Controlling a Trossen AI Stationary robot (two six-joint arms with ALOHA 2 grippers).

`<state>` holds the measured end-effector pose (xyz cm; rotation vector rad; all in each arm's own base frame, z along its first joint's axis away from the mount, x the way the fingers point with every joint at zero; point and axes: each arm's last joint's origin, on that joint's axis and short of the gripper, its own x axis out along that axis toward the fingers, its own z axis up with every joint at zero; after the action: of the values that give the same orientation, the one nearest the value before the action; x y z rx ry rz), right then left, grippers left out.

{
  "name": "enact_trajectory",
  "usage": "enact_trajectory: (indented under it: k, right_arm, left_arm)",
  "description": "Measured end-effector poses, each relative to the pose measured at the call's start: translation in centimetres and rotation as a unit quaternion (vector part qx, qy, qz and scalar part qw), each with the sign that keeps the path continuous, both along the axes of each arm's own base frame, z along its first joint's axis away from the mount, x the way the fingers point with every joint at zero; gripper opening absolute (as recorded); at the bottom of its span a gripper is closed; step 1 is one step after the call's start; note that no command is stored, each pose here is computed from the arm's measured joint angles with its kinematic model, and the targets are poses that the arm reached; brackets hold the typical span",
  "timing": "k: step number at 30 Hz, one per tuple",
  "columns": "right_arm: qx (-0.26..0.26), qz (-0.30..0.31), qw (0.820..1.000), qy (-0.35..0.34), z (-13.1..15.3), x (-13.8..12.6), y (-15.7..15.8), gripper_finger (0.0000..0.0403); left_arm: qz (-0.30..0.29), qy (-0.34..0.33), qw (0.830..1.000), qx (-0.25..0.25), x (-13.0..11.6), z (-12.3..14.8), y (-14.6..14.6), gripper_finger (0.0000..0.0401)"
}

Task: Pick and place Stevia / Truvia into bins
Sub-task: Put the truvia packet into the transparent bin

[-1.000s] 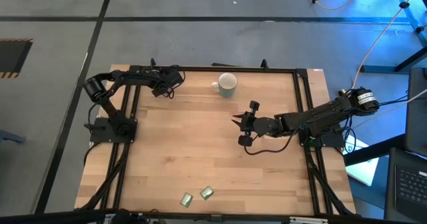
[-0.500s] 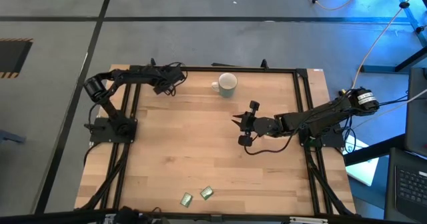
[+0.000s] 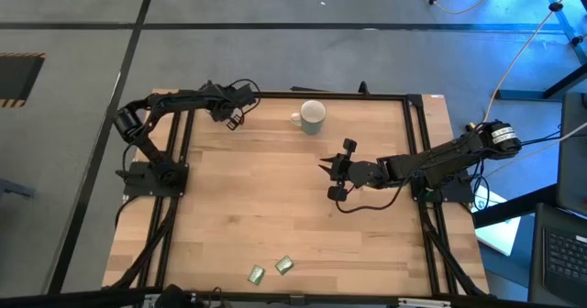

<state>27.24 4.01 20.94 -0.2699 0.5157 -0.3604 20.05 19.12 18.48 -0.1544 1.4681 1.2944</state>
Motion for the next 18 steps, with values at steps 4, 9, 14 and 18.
enact_trajectory:
  k: [4, 9, 14, 18]
  right_arm:
    - [0.0, 0.0, 1.0, 0.001, 0.0, 0.0, 0.0, 0.0079]
    - [0.001, -0.001, 1.0, 0.003, -0.1, 0.0, 0.0, 0.0079]
    - [-0.002, 0.0, 1.0, 0.008, -0.1, -0.1, 0.0, 0.0079]
    - [-0.004, 0.001, 1.0, 0.012, -0.2, -0.1, 0.0, 0.0079]
  left_arm:
    - [-0.01, -0.021, 1.0, 0.016, 0.0, 1.5, -0.9, 0.0097]
    - [-0.039, -0.103, 0.993, 0.04, 0.0, 4.7, -3.2, 0.0093]
    - [-0.116, -0.229, 0.966, 0.041, 0.3, 6.9, -7.0, 0.0095]
    - [-0.203, -0.335, 0.92, 0.023, 0.9, 7.6, -10.3, 0.0091]
